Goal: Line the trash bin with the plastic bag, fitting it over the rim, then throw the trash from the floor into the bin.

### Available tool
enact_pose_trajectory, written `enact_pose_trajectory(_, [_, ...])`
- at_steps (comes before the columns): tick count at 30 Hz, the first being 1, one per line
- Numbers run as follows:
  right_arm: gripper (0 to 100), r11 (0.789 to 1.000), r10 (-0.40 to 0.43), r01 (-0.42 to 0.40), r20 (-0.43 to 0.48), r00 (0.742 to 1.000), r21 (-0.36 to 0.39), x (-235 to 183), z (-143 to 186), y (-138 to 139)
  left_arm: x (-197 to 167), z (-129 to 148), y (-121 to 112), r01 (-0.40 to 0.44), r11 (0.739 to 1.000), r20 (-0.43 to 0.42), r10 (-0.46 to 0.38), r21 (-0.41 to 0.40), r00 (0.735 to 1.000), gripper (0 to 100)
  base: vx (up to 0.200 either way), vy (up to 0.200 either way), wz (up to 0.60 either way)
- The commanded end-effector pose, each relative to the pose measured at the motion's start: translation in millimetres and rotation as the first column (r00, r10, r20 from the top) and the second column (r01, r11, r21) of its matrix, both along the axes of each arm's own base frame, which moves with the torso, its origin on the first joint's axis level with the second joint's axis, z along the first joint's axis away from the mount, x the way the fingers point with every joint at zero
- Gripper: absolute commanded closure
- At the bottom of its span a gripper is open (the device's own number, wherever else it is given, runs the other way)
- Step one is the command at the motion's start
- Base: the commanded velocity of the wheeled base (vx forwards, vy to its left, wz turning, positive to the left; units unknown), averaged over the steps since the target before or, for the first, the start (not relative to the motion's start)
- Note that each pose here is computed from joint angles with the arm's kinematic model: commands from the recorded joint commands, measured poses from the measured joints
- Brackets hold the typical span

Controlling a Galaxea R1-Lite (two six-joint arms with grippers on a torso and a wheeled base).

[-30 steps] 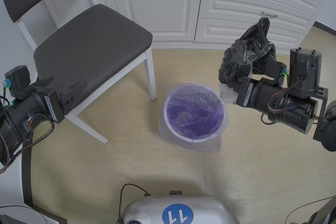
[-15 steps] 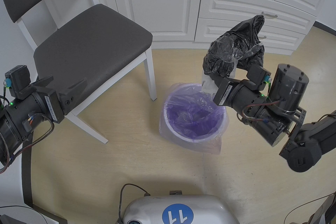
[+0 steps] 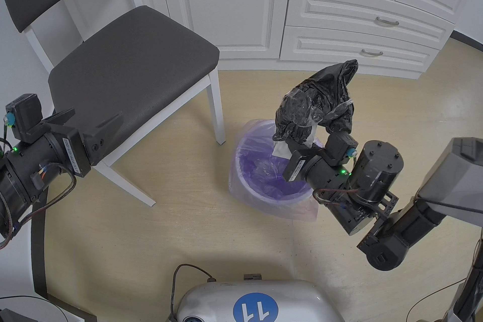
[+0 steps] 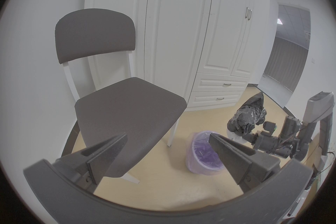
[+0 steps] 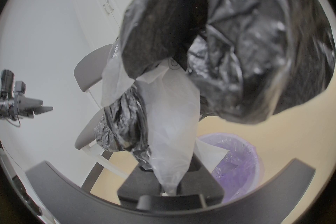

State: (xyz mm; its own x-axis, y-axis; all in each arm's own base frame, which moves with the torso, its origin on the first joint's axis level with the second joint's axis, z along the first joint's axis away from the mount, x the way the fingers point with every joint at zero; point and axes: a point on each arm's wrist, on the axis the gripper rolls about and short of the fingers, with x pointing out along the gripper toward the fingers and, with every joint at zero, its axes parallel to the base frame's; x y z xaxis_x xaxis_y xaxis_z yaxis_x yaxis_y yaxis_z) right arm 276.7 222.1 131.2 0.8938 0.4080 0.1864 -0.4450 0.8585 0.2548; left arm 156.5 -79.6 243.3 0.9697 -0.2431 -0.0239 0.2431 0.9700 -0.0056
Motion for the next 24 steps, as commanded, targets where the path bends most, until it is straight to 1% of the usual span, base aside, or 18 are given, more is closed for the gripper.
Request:
enact_pose_trajectory(1, [100,0.997,-0.024,0.021,-0.048,0.999,-0.071,23.5,-45.9,9.9,-1.7,1.3,1.0,0.0,1.0,0.007,0.0,-0.004,1.0,0,0.0,0.0,0.0])
enact_pose_trajectory(2, [100,0.997,-0.024,0.021,-0.048,0.999,-0.071,23.5,-45.9,9.9,-1.7,1.3,1.0,0.0,1.0,0.007,0.0,-0.004,1.0,0,0.0,0.0,0.0])
enact_pose_trajectory(3, [100,0.996,-0.037,0.032,-0.056,0.998,-0.078,31.8,-54.9,10.5,-1.7,1.3,1.0,0.0,1.0,0.007,0.0,-0.004,1.0,0,0.0,0.0,0.0])
enact_pose_trajectory(6, [100,0.995,-0.057,0.052,-0.061,0.997,-0.082,45.1,-66.4,10.8,-1.7,1.3,1.0,0.0,1.0,0.007,0.0,-0.004,1.0,0,0.0,0.0,0.0])
enact_pose_trajectory(12, [100,0.993,-0.098,0.093,-0.056,0.994,-0.075,64.2,-77.7,8.3,-1.7,1.3,0.9,0.001,1.0,0.007,-0.001,-0.003,1.0,0,0.0,0.0,0.0])
enact_pose_trajectory(13, [100,0.991,-0.119,0.114,-0.059,0.991,-0.076,70.9,-83.7,6.5,-1.7,1.3,0.9,0.001,1.0,0.007,-0.001,-0.004,1.0,0,0.0,0.0,0.0])
enact_pose_trajectory(15, [100,0.989,-0.131,0.126,-0.061,0.99,-0.077,76.2,-88.1,4.6,-1.4,1.1,0.7,0.001,1.0,0.006,-0.001,-0.002,1.0,0,0.0,0.0,0.0])
enact_pose_trajectory(24, [100,0.986,-0.149,0.142,-0.079,0.986,-0.083,89.2,-108.7,3.8,-1.1,0.8,0.6,0.001,1.0,0.005,-0.001,0.0,1.0,0,0.0,0.0,0.0])
